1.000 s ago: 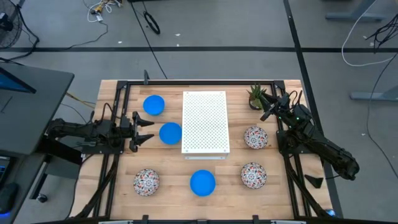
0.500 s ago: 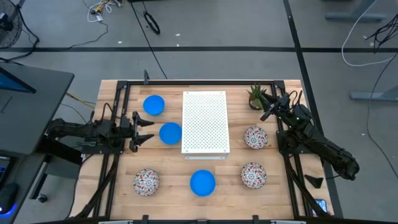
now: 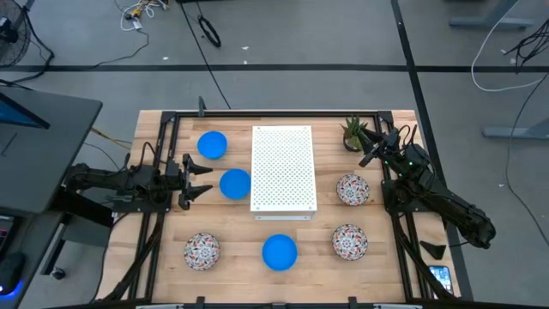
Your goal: Pick & Place Mini bowls
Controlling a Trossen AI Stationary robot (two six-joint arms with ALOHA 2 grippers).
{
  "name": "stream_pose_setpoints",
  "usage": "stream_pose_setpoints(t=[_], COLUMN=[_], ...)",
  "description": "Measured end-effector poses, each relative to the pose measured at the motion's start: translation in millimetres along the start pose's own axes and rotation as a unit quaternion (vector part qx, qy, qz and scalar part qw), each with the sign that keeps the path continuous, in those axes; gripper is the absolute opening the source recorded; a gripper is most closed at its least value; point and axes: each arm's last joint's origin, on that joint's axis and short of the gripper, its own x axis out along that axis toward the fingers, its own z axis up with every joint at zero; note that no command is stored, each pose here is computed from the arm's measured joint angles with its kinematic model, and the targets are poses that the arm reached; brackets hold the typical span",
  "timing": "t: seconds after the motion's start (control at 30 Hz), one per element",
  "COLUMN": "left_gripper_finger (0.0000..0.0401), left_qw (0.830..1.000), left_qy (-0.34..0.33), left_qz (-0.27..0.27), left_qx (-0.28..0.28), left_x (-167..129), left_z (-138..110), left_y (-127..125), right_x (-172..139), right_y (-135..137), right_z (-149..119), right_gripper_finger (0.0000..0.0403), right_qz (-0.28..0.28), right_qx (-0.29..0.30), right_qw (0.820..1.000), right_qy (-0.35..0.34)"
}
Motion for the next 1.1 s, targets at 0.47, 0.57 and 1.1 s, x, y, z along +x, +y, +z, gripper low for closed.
stream_pose_setpoints(t=[0.47,0.57,1.1], left_gripper_finger=[0.0288,0.0288,0.0288], left_qw=[1.000,1.000,1.000], left_qy=[0.000,0.000,0.000], left_qz=[0.000,0.000,0.000], left_qx=[0.000,0.000,0.000], left_x=[0.0,0.0,0.0], left_z=[0.1,0.1,0.1], left_y=[0.0,0.0,0.0], right_x=[0.0,0.0,-0.4], right_y=[0.0,0.0,-0.3], right_z=[0.0,0.0,8.8], right_gripper_finger=[0.0128,0.0128,0.0128], right_qz=[0.000,0.000,-0.011], right_qx=[0.000,0.000,0.000], right_qw=[1.000,1.000,0.999], right_qy=[0.000,0.000,-0.046])
